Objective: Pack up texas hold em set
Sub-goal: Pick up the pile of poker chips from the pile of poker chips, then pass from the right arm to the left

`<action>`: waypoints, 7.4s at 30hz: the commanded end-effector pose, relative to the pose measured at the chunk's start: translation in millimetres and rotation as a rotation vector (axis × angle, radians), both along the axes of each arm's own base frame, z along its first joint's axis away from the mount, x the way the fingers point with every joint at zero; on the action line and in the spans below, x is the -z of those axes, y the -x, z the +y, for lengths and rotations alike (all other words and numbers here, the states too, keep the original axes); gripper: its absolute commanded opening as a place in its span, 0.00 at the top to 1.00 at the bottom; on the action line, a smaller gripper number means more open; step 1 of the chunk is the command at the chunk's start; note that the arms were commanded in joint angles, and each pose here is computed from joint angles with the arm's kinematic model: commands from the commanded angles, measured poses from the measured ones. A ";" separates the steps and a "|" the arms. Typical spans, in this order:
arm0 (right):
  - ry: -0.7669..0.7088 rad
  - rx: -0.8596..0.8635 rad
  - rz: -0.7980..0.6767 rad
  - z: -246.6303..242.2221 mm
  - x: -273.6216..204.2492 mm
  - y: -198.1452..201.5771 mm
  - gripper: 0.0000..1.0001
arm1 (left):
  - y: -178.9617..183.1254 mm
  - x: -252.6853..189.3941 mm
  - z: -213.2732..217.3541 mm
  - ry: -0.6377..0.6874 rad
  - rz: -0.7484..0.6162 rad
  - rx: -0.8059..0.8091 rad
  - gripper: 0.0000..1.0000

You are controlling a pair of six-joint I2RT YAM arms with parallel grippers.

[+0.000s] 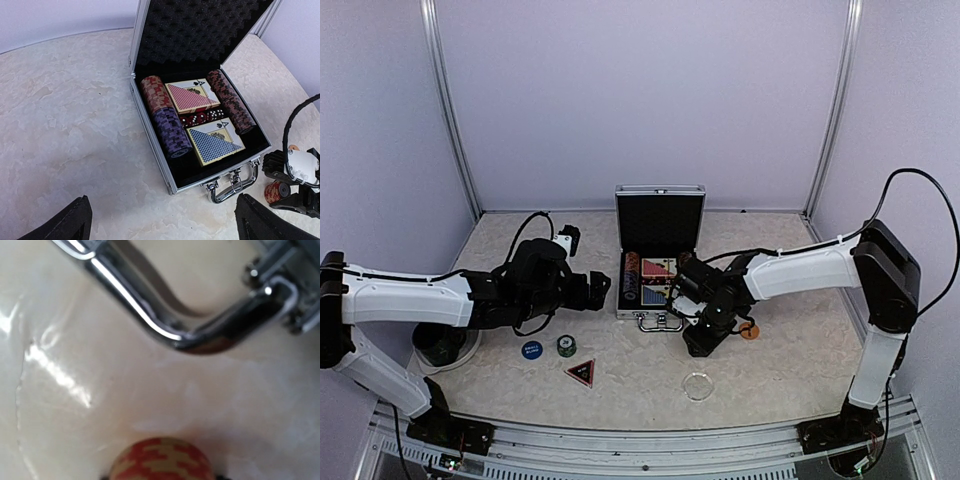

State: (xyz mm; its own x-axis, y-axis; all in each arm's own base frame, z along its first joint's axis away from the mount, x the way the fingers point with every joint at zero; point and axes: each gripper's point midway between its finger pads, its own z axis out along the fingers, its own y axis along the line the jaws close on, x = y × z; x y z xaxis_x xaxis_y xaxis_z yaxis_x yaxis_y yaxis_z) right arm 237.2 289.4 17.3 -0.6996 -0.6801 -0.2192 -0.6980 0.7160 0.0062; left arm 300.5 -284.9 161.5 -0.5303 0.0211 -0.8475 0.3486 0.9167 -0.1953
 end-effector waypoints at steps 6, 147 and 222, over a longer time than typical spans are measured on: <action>-0.004 -0.006 0.018 -5.6 2.3 5.4 1.00 | 1.4 1.4 -3.8 0.018 -0.002 0.007 0.01; -0.273 -0.388 -0.207 58.7 -91.6 46.5 1.00 | 87.4 55.4 -152.5 0.791 0.577 0.620 0.01; -0.411 -0.400 -0.246 59.7 -120.4 59.9 0.20 | 112.7 36.7 -184.2 0.832 0.575 0.780 0.96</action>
